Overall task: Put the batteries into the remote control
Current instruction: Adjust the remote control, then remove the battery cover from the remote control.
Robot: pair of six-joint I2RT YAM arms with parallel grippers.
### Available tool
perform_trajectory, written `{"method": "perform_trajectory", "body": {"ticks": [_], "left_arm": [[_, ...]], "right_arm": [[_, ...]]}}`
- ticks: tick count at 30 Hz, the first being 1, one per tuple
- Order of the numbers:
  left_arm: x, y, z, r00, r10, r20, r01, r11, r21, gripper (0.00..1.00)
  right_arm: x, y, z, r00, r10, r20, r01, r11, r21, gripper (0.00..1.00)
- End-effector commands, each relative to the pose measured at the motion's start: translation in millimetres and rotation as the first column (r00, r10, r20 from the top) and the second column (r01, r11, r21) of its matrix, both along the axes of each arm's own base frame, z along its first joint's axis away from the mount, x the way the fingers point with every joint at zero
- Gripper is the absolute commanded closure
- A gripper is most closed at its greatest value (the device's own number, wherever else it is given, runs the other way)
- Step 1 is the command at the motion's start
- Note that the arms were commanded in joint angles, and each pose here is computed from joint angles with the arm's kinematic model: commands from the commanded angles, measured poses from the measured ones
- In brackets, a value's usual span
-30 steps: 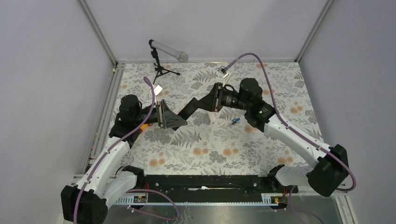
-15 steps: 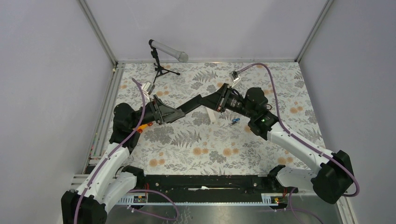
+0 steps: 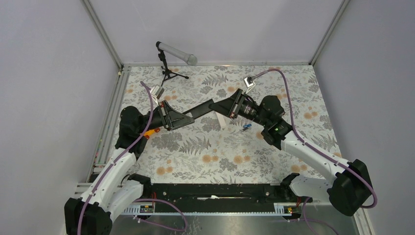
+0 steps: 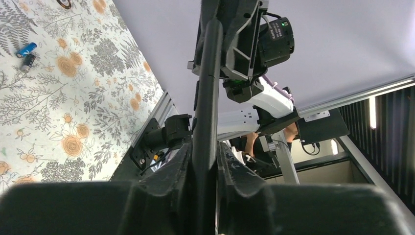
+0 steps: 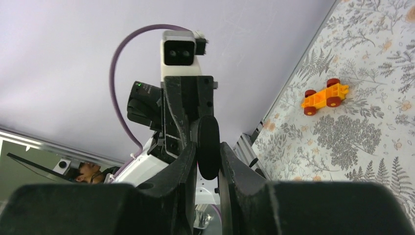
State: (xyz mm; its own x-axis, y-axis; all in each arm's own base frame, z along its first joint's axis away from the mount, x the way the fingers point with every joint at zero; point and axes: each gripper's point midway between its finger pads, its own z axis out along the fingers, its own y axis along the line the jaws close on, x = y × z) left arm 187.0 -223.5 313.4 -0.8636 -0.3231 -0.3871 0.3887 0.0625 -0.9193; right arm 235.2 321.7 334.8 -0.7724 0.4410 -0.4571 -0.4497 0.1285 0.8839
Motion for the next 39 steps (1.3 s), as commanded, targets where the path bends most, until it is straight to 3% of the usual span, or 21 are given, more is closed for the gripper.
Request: {"method": "perform_trajectory", "body": {"ticks": [1, 2, 5, 6, 8, 9, 11, 13, 19, 23, 31, 39], "left_arm": [[2, -1, 24, 0.994, 0.003, 0.106, -0.002, 1.0, -0.009, 0.91], [2, -1, 23, 0.994, -0.002, 0.114, 0.002, 1.0, -0.005, 0.99], [-4, -1, 22, 0.987, -0.036, 0.155, 0.034, 0.999, 0.015, 1.0], [-7, -1, 21, 0.984, -0.055, 0.169, 0.052, 0.998, 0.024, 1.0], [-15, -2, 20, 0.978, -0.101, 0.182, 0.096, 0.995, 0.038, 1.0], [-19, -2, 19, 0.975, -0.121, 0.187, 0.115, 0.992, 0.044, 1.0], [-25, -1, 17, 0.969, -0.148, 0.196, 0.14, 0.989, 0.056, 1.0], [-29, 0, 15, 0.965, -0.165, 0.202, 0.155, 0.986, 0.068, 1.0], [-35, 0, 11, 0.96, -0.191, 0.204, 0.175, 0.98, 0.092, 1.0], [-32, 0, 13, 0.963, -0.181, 0.2, 0.166, 0.982, 0.092, 1.0], [-37, 1, 20, 0.955, -0.198, 0.221, 0.181, 0.979, 0.097, 1.0], [-49, 4, 32, 0.932, -0.236, 0.276, 0.211, 0.97, 0.119, 1.0]], "right_arm": [[-13, -1, 8, 0.995, 0.056, 0.082, -0.056, 0.998, 0.002, 1.0], [-15, -1, 7, 0.994, 0.064, 0.089, -0.064, 0.998, -0.007, 1.0], [-21, 0, 1, 0.989, 0.1, 0.109, -0.095, 0.994, -0.05, 0.94], [-23, 0, 1, 0.986, 0.116, 0.119, -0.109, 0.992, -0.063, 0.87], [-30, 3, 1, 0.975, 0.171, 0.144, -0.16, 0.984, -0.084, 0.5], [-33, 6, 1, 0.966, 0.207, 0.153, -0.194, 0.976, -0.096, 0.37], [-41, 13, 3, 0.94, 0.295, 0.169, -0.279, 0.954, -0.114, 0.27], [-47, 18, 5, 0.911, 0.37, 0.185, -0.352, 0.928, -0.121, 0.24], [-52, 29, 2, 0.858, 0.477, 0.192, -0.454, 0.878, -0.152, 0.24], [-53, 34, -5, 0.849, 0.498, 0.178, -0.472, 0.865, -0.168, 0.29], [-33, 36, -30, 0.91, 0.407, 0.079, -0.384, 0.898, -0.216, 0.65], [-15, 12, -49, 0.945, 0.324, 0.046, -0.31, 0.931, -0.191, 0.77]]}}
